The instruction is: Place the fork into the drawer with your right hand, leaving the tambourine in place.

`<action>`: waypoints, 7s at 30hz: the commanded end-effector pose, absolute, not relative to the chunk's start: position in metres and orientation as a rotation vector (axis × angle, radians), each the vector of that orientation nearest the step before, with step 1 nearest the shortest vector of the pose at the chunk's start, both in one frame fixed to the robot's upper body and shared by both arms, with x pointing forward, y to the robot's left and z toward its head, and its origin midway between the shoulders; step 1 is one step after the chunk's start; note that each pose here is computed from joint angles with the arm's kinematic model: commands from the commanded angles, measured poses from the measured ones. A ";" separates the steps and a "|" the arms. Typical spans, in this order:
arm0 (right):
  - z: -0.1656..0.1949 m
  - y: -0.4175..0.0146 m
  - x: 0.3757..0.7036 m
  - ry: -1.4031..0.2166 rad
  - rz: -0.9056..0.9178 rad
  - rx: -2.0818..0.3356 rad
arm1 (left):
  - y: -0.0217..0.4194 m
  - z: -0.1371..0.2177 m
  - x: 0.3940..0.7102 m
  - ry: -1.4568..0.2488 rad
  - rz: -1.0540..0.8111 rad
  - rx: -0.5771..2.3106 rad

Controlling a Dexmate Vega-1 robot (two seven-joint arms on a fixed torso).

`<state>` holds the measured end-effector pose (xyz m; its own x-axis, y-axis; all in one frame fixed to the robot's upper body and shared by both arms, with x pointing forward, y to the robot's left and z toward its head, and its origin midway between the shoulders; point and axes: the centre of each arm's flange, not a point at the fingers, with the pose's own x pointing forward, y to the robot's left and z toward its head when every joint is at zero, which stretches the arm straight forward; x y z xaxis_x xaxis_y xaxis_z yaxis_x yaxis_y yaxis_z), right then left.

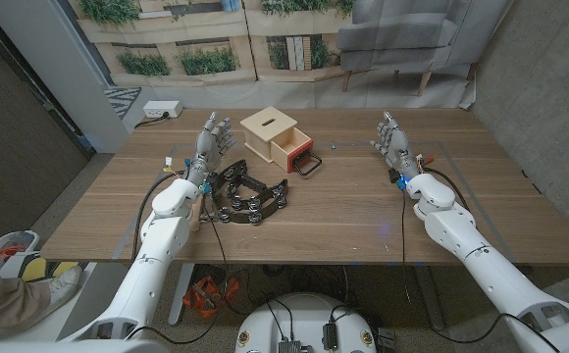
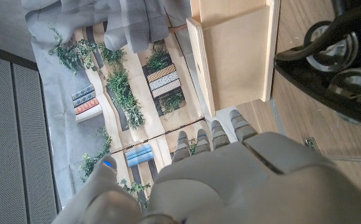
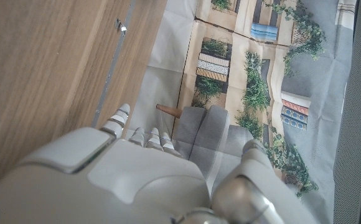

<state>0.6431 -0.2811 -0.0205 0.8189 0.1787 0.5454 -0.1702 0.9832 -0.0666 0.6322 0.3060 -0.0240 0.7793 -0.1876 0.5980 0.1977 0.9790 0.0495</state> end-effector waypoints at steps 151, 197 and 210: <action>0.008 -0.291 0.579 -0.456 -0.360 -0.686 | 0.297 -0.018 0.616 -0.643 -0.203 0.228; -0.002 -0.298 0.576 -0.400 -0.495 -0.677 | 0.294 -0.017 0.618 -0.628 -0.224 0.241; 0.001 -0.294 0.586 -0.371 -0.547 -0.724 | 0.297 -0.011 0.624 -0.626 -0.236 0.248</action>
<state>0.5788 -0.2976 -0.0014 0.8102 -0.3080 0.4988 0.5602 0.6572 -0.5042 0.6194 0.2948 -0.0165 0.7881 -0.2800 0.5482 0.1365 0.9479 0.2879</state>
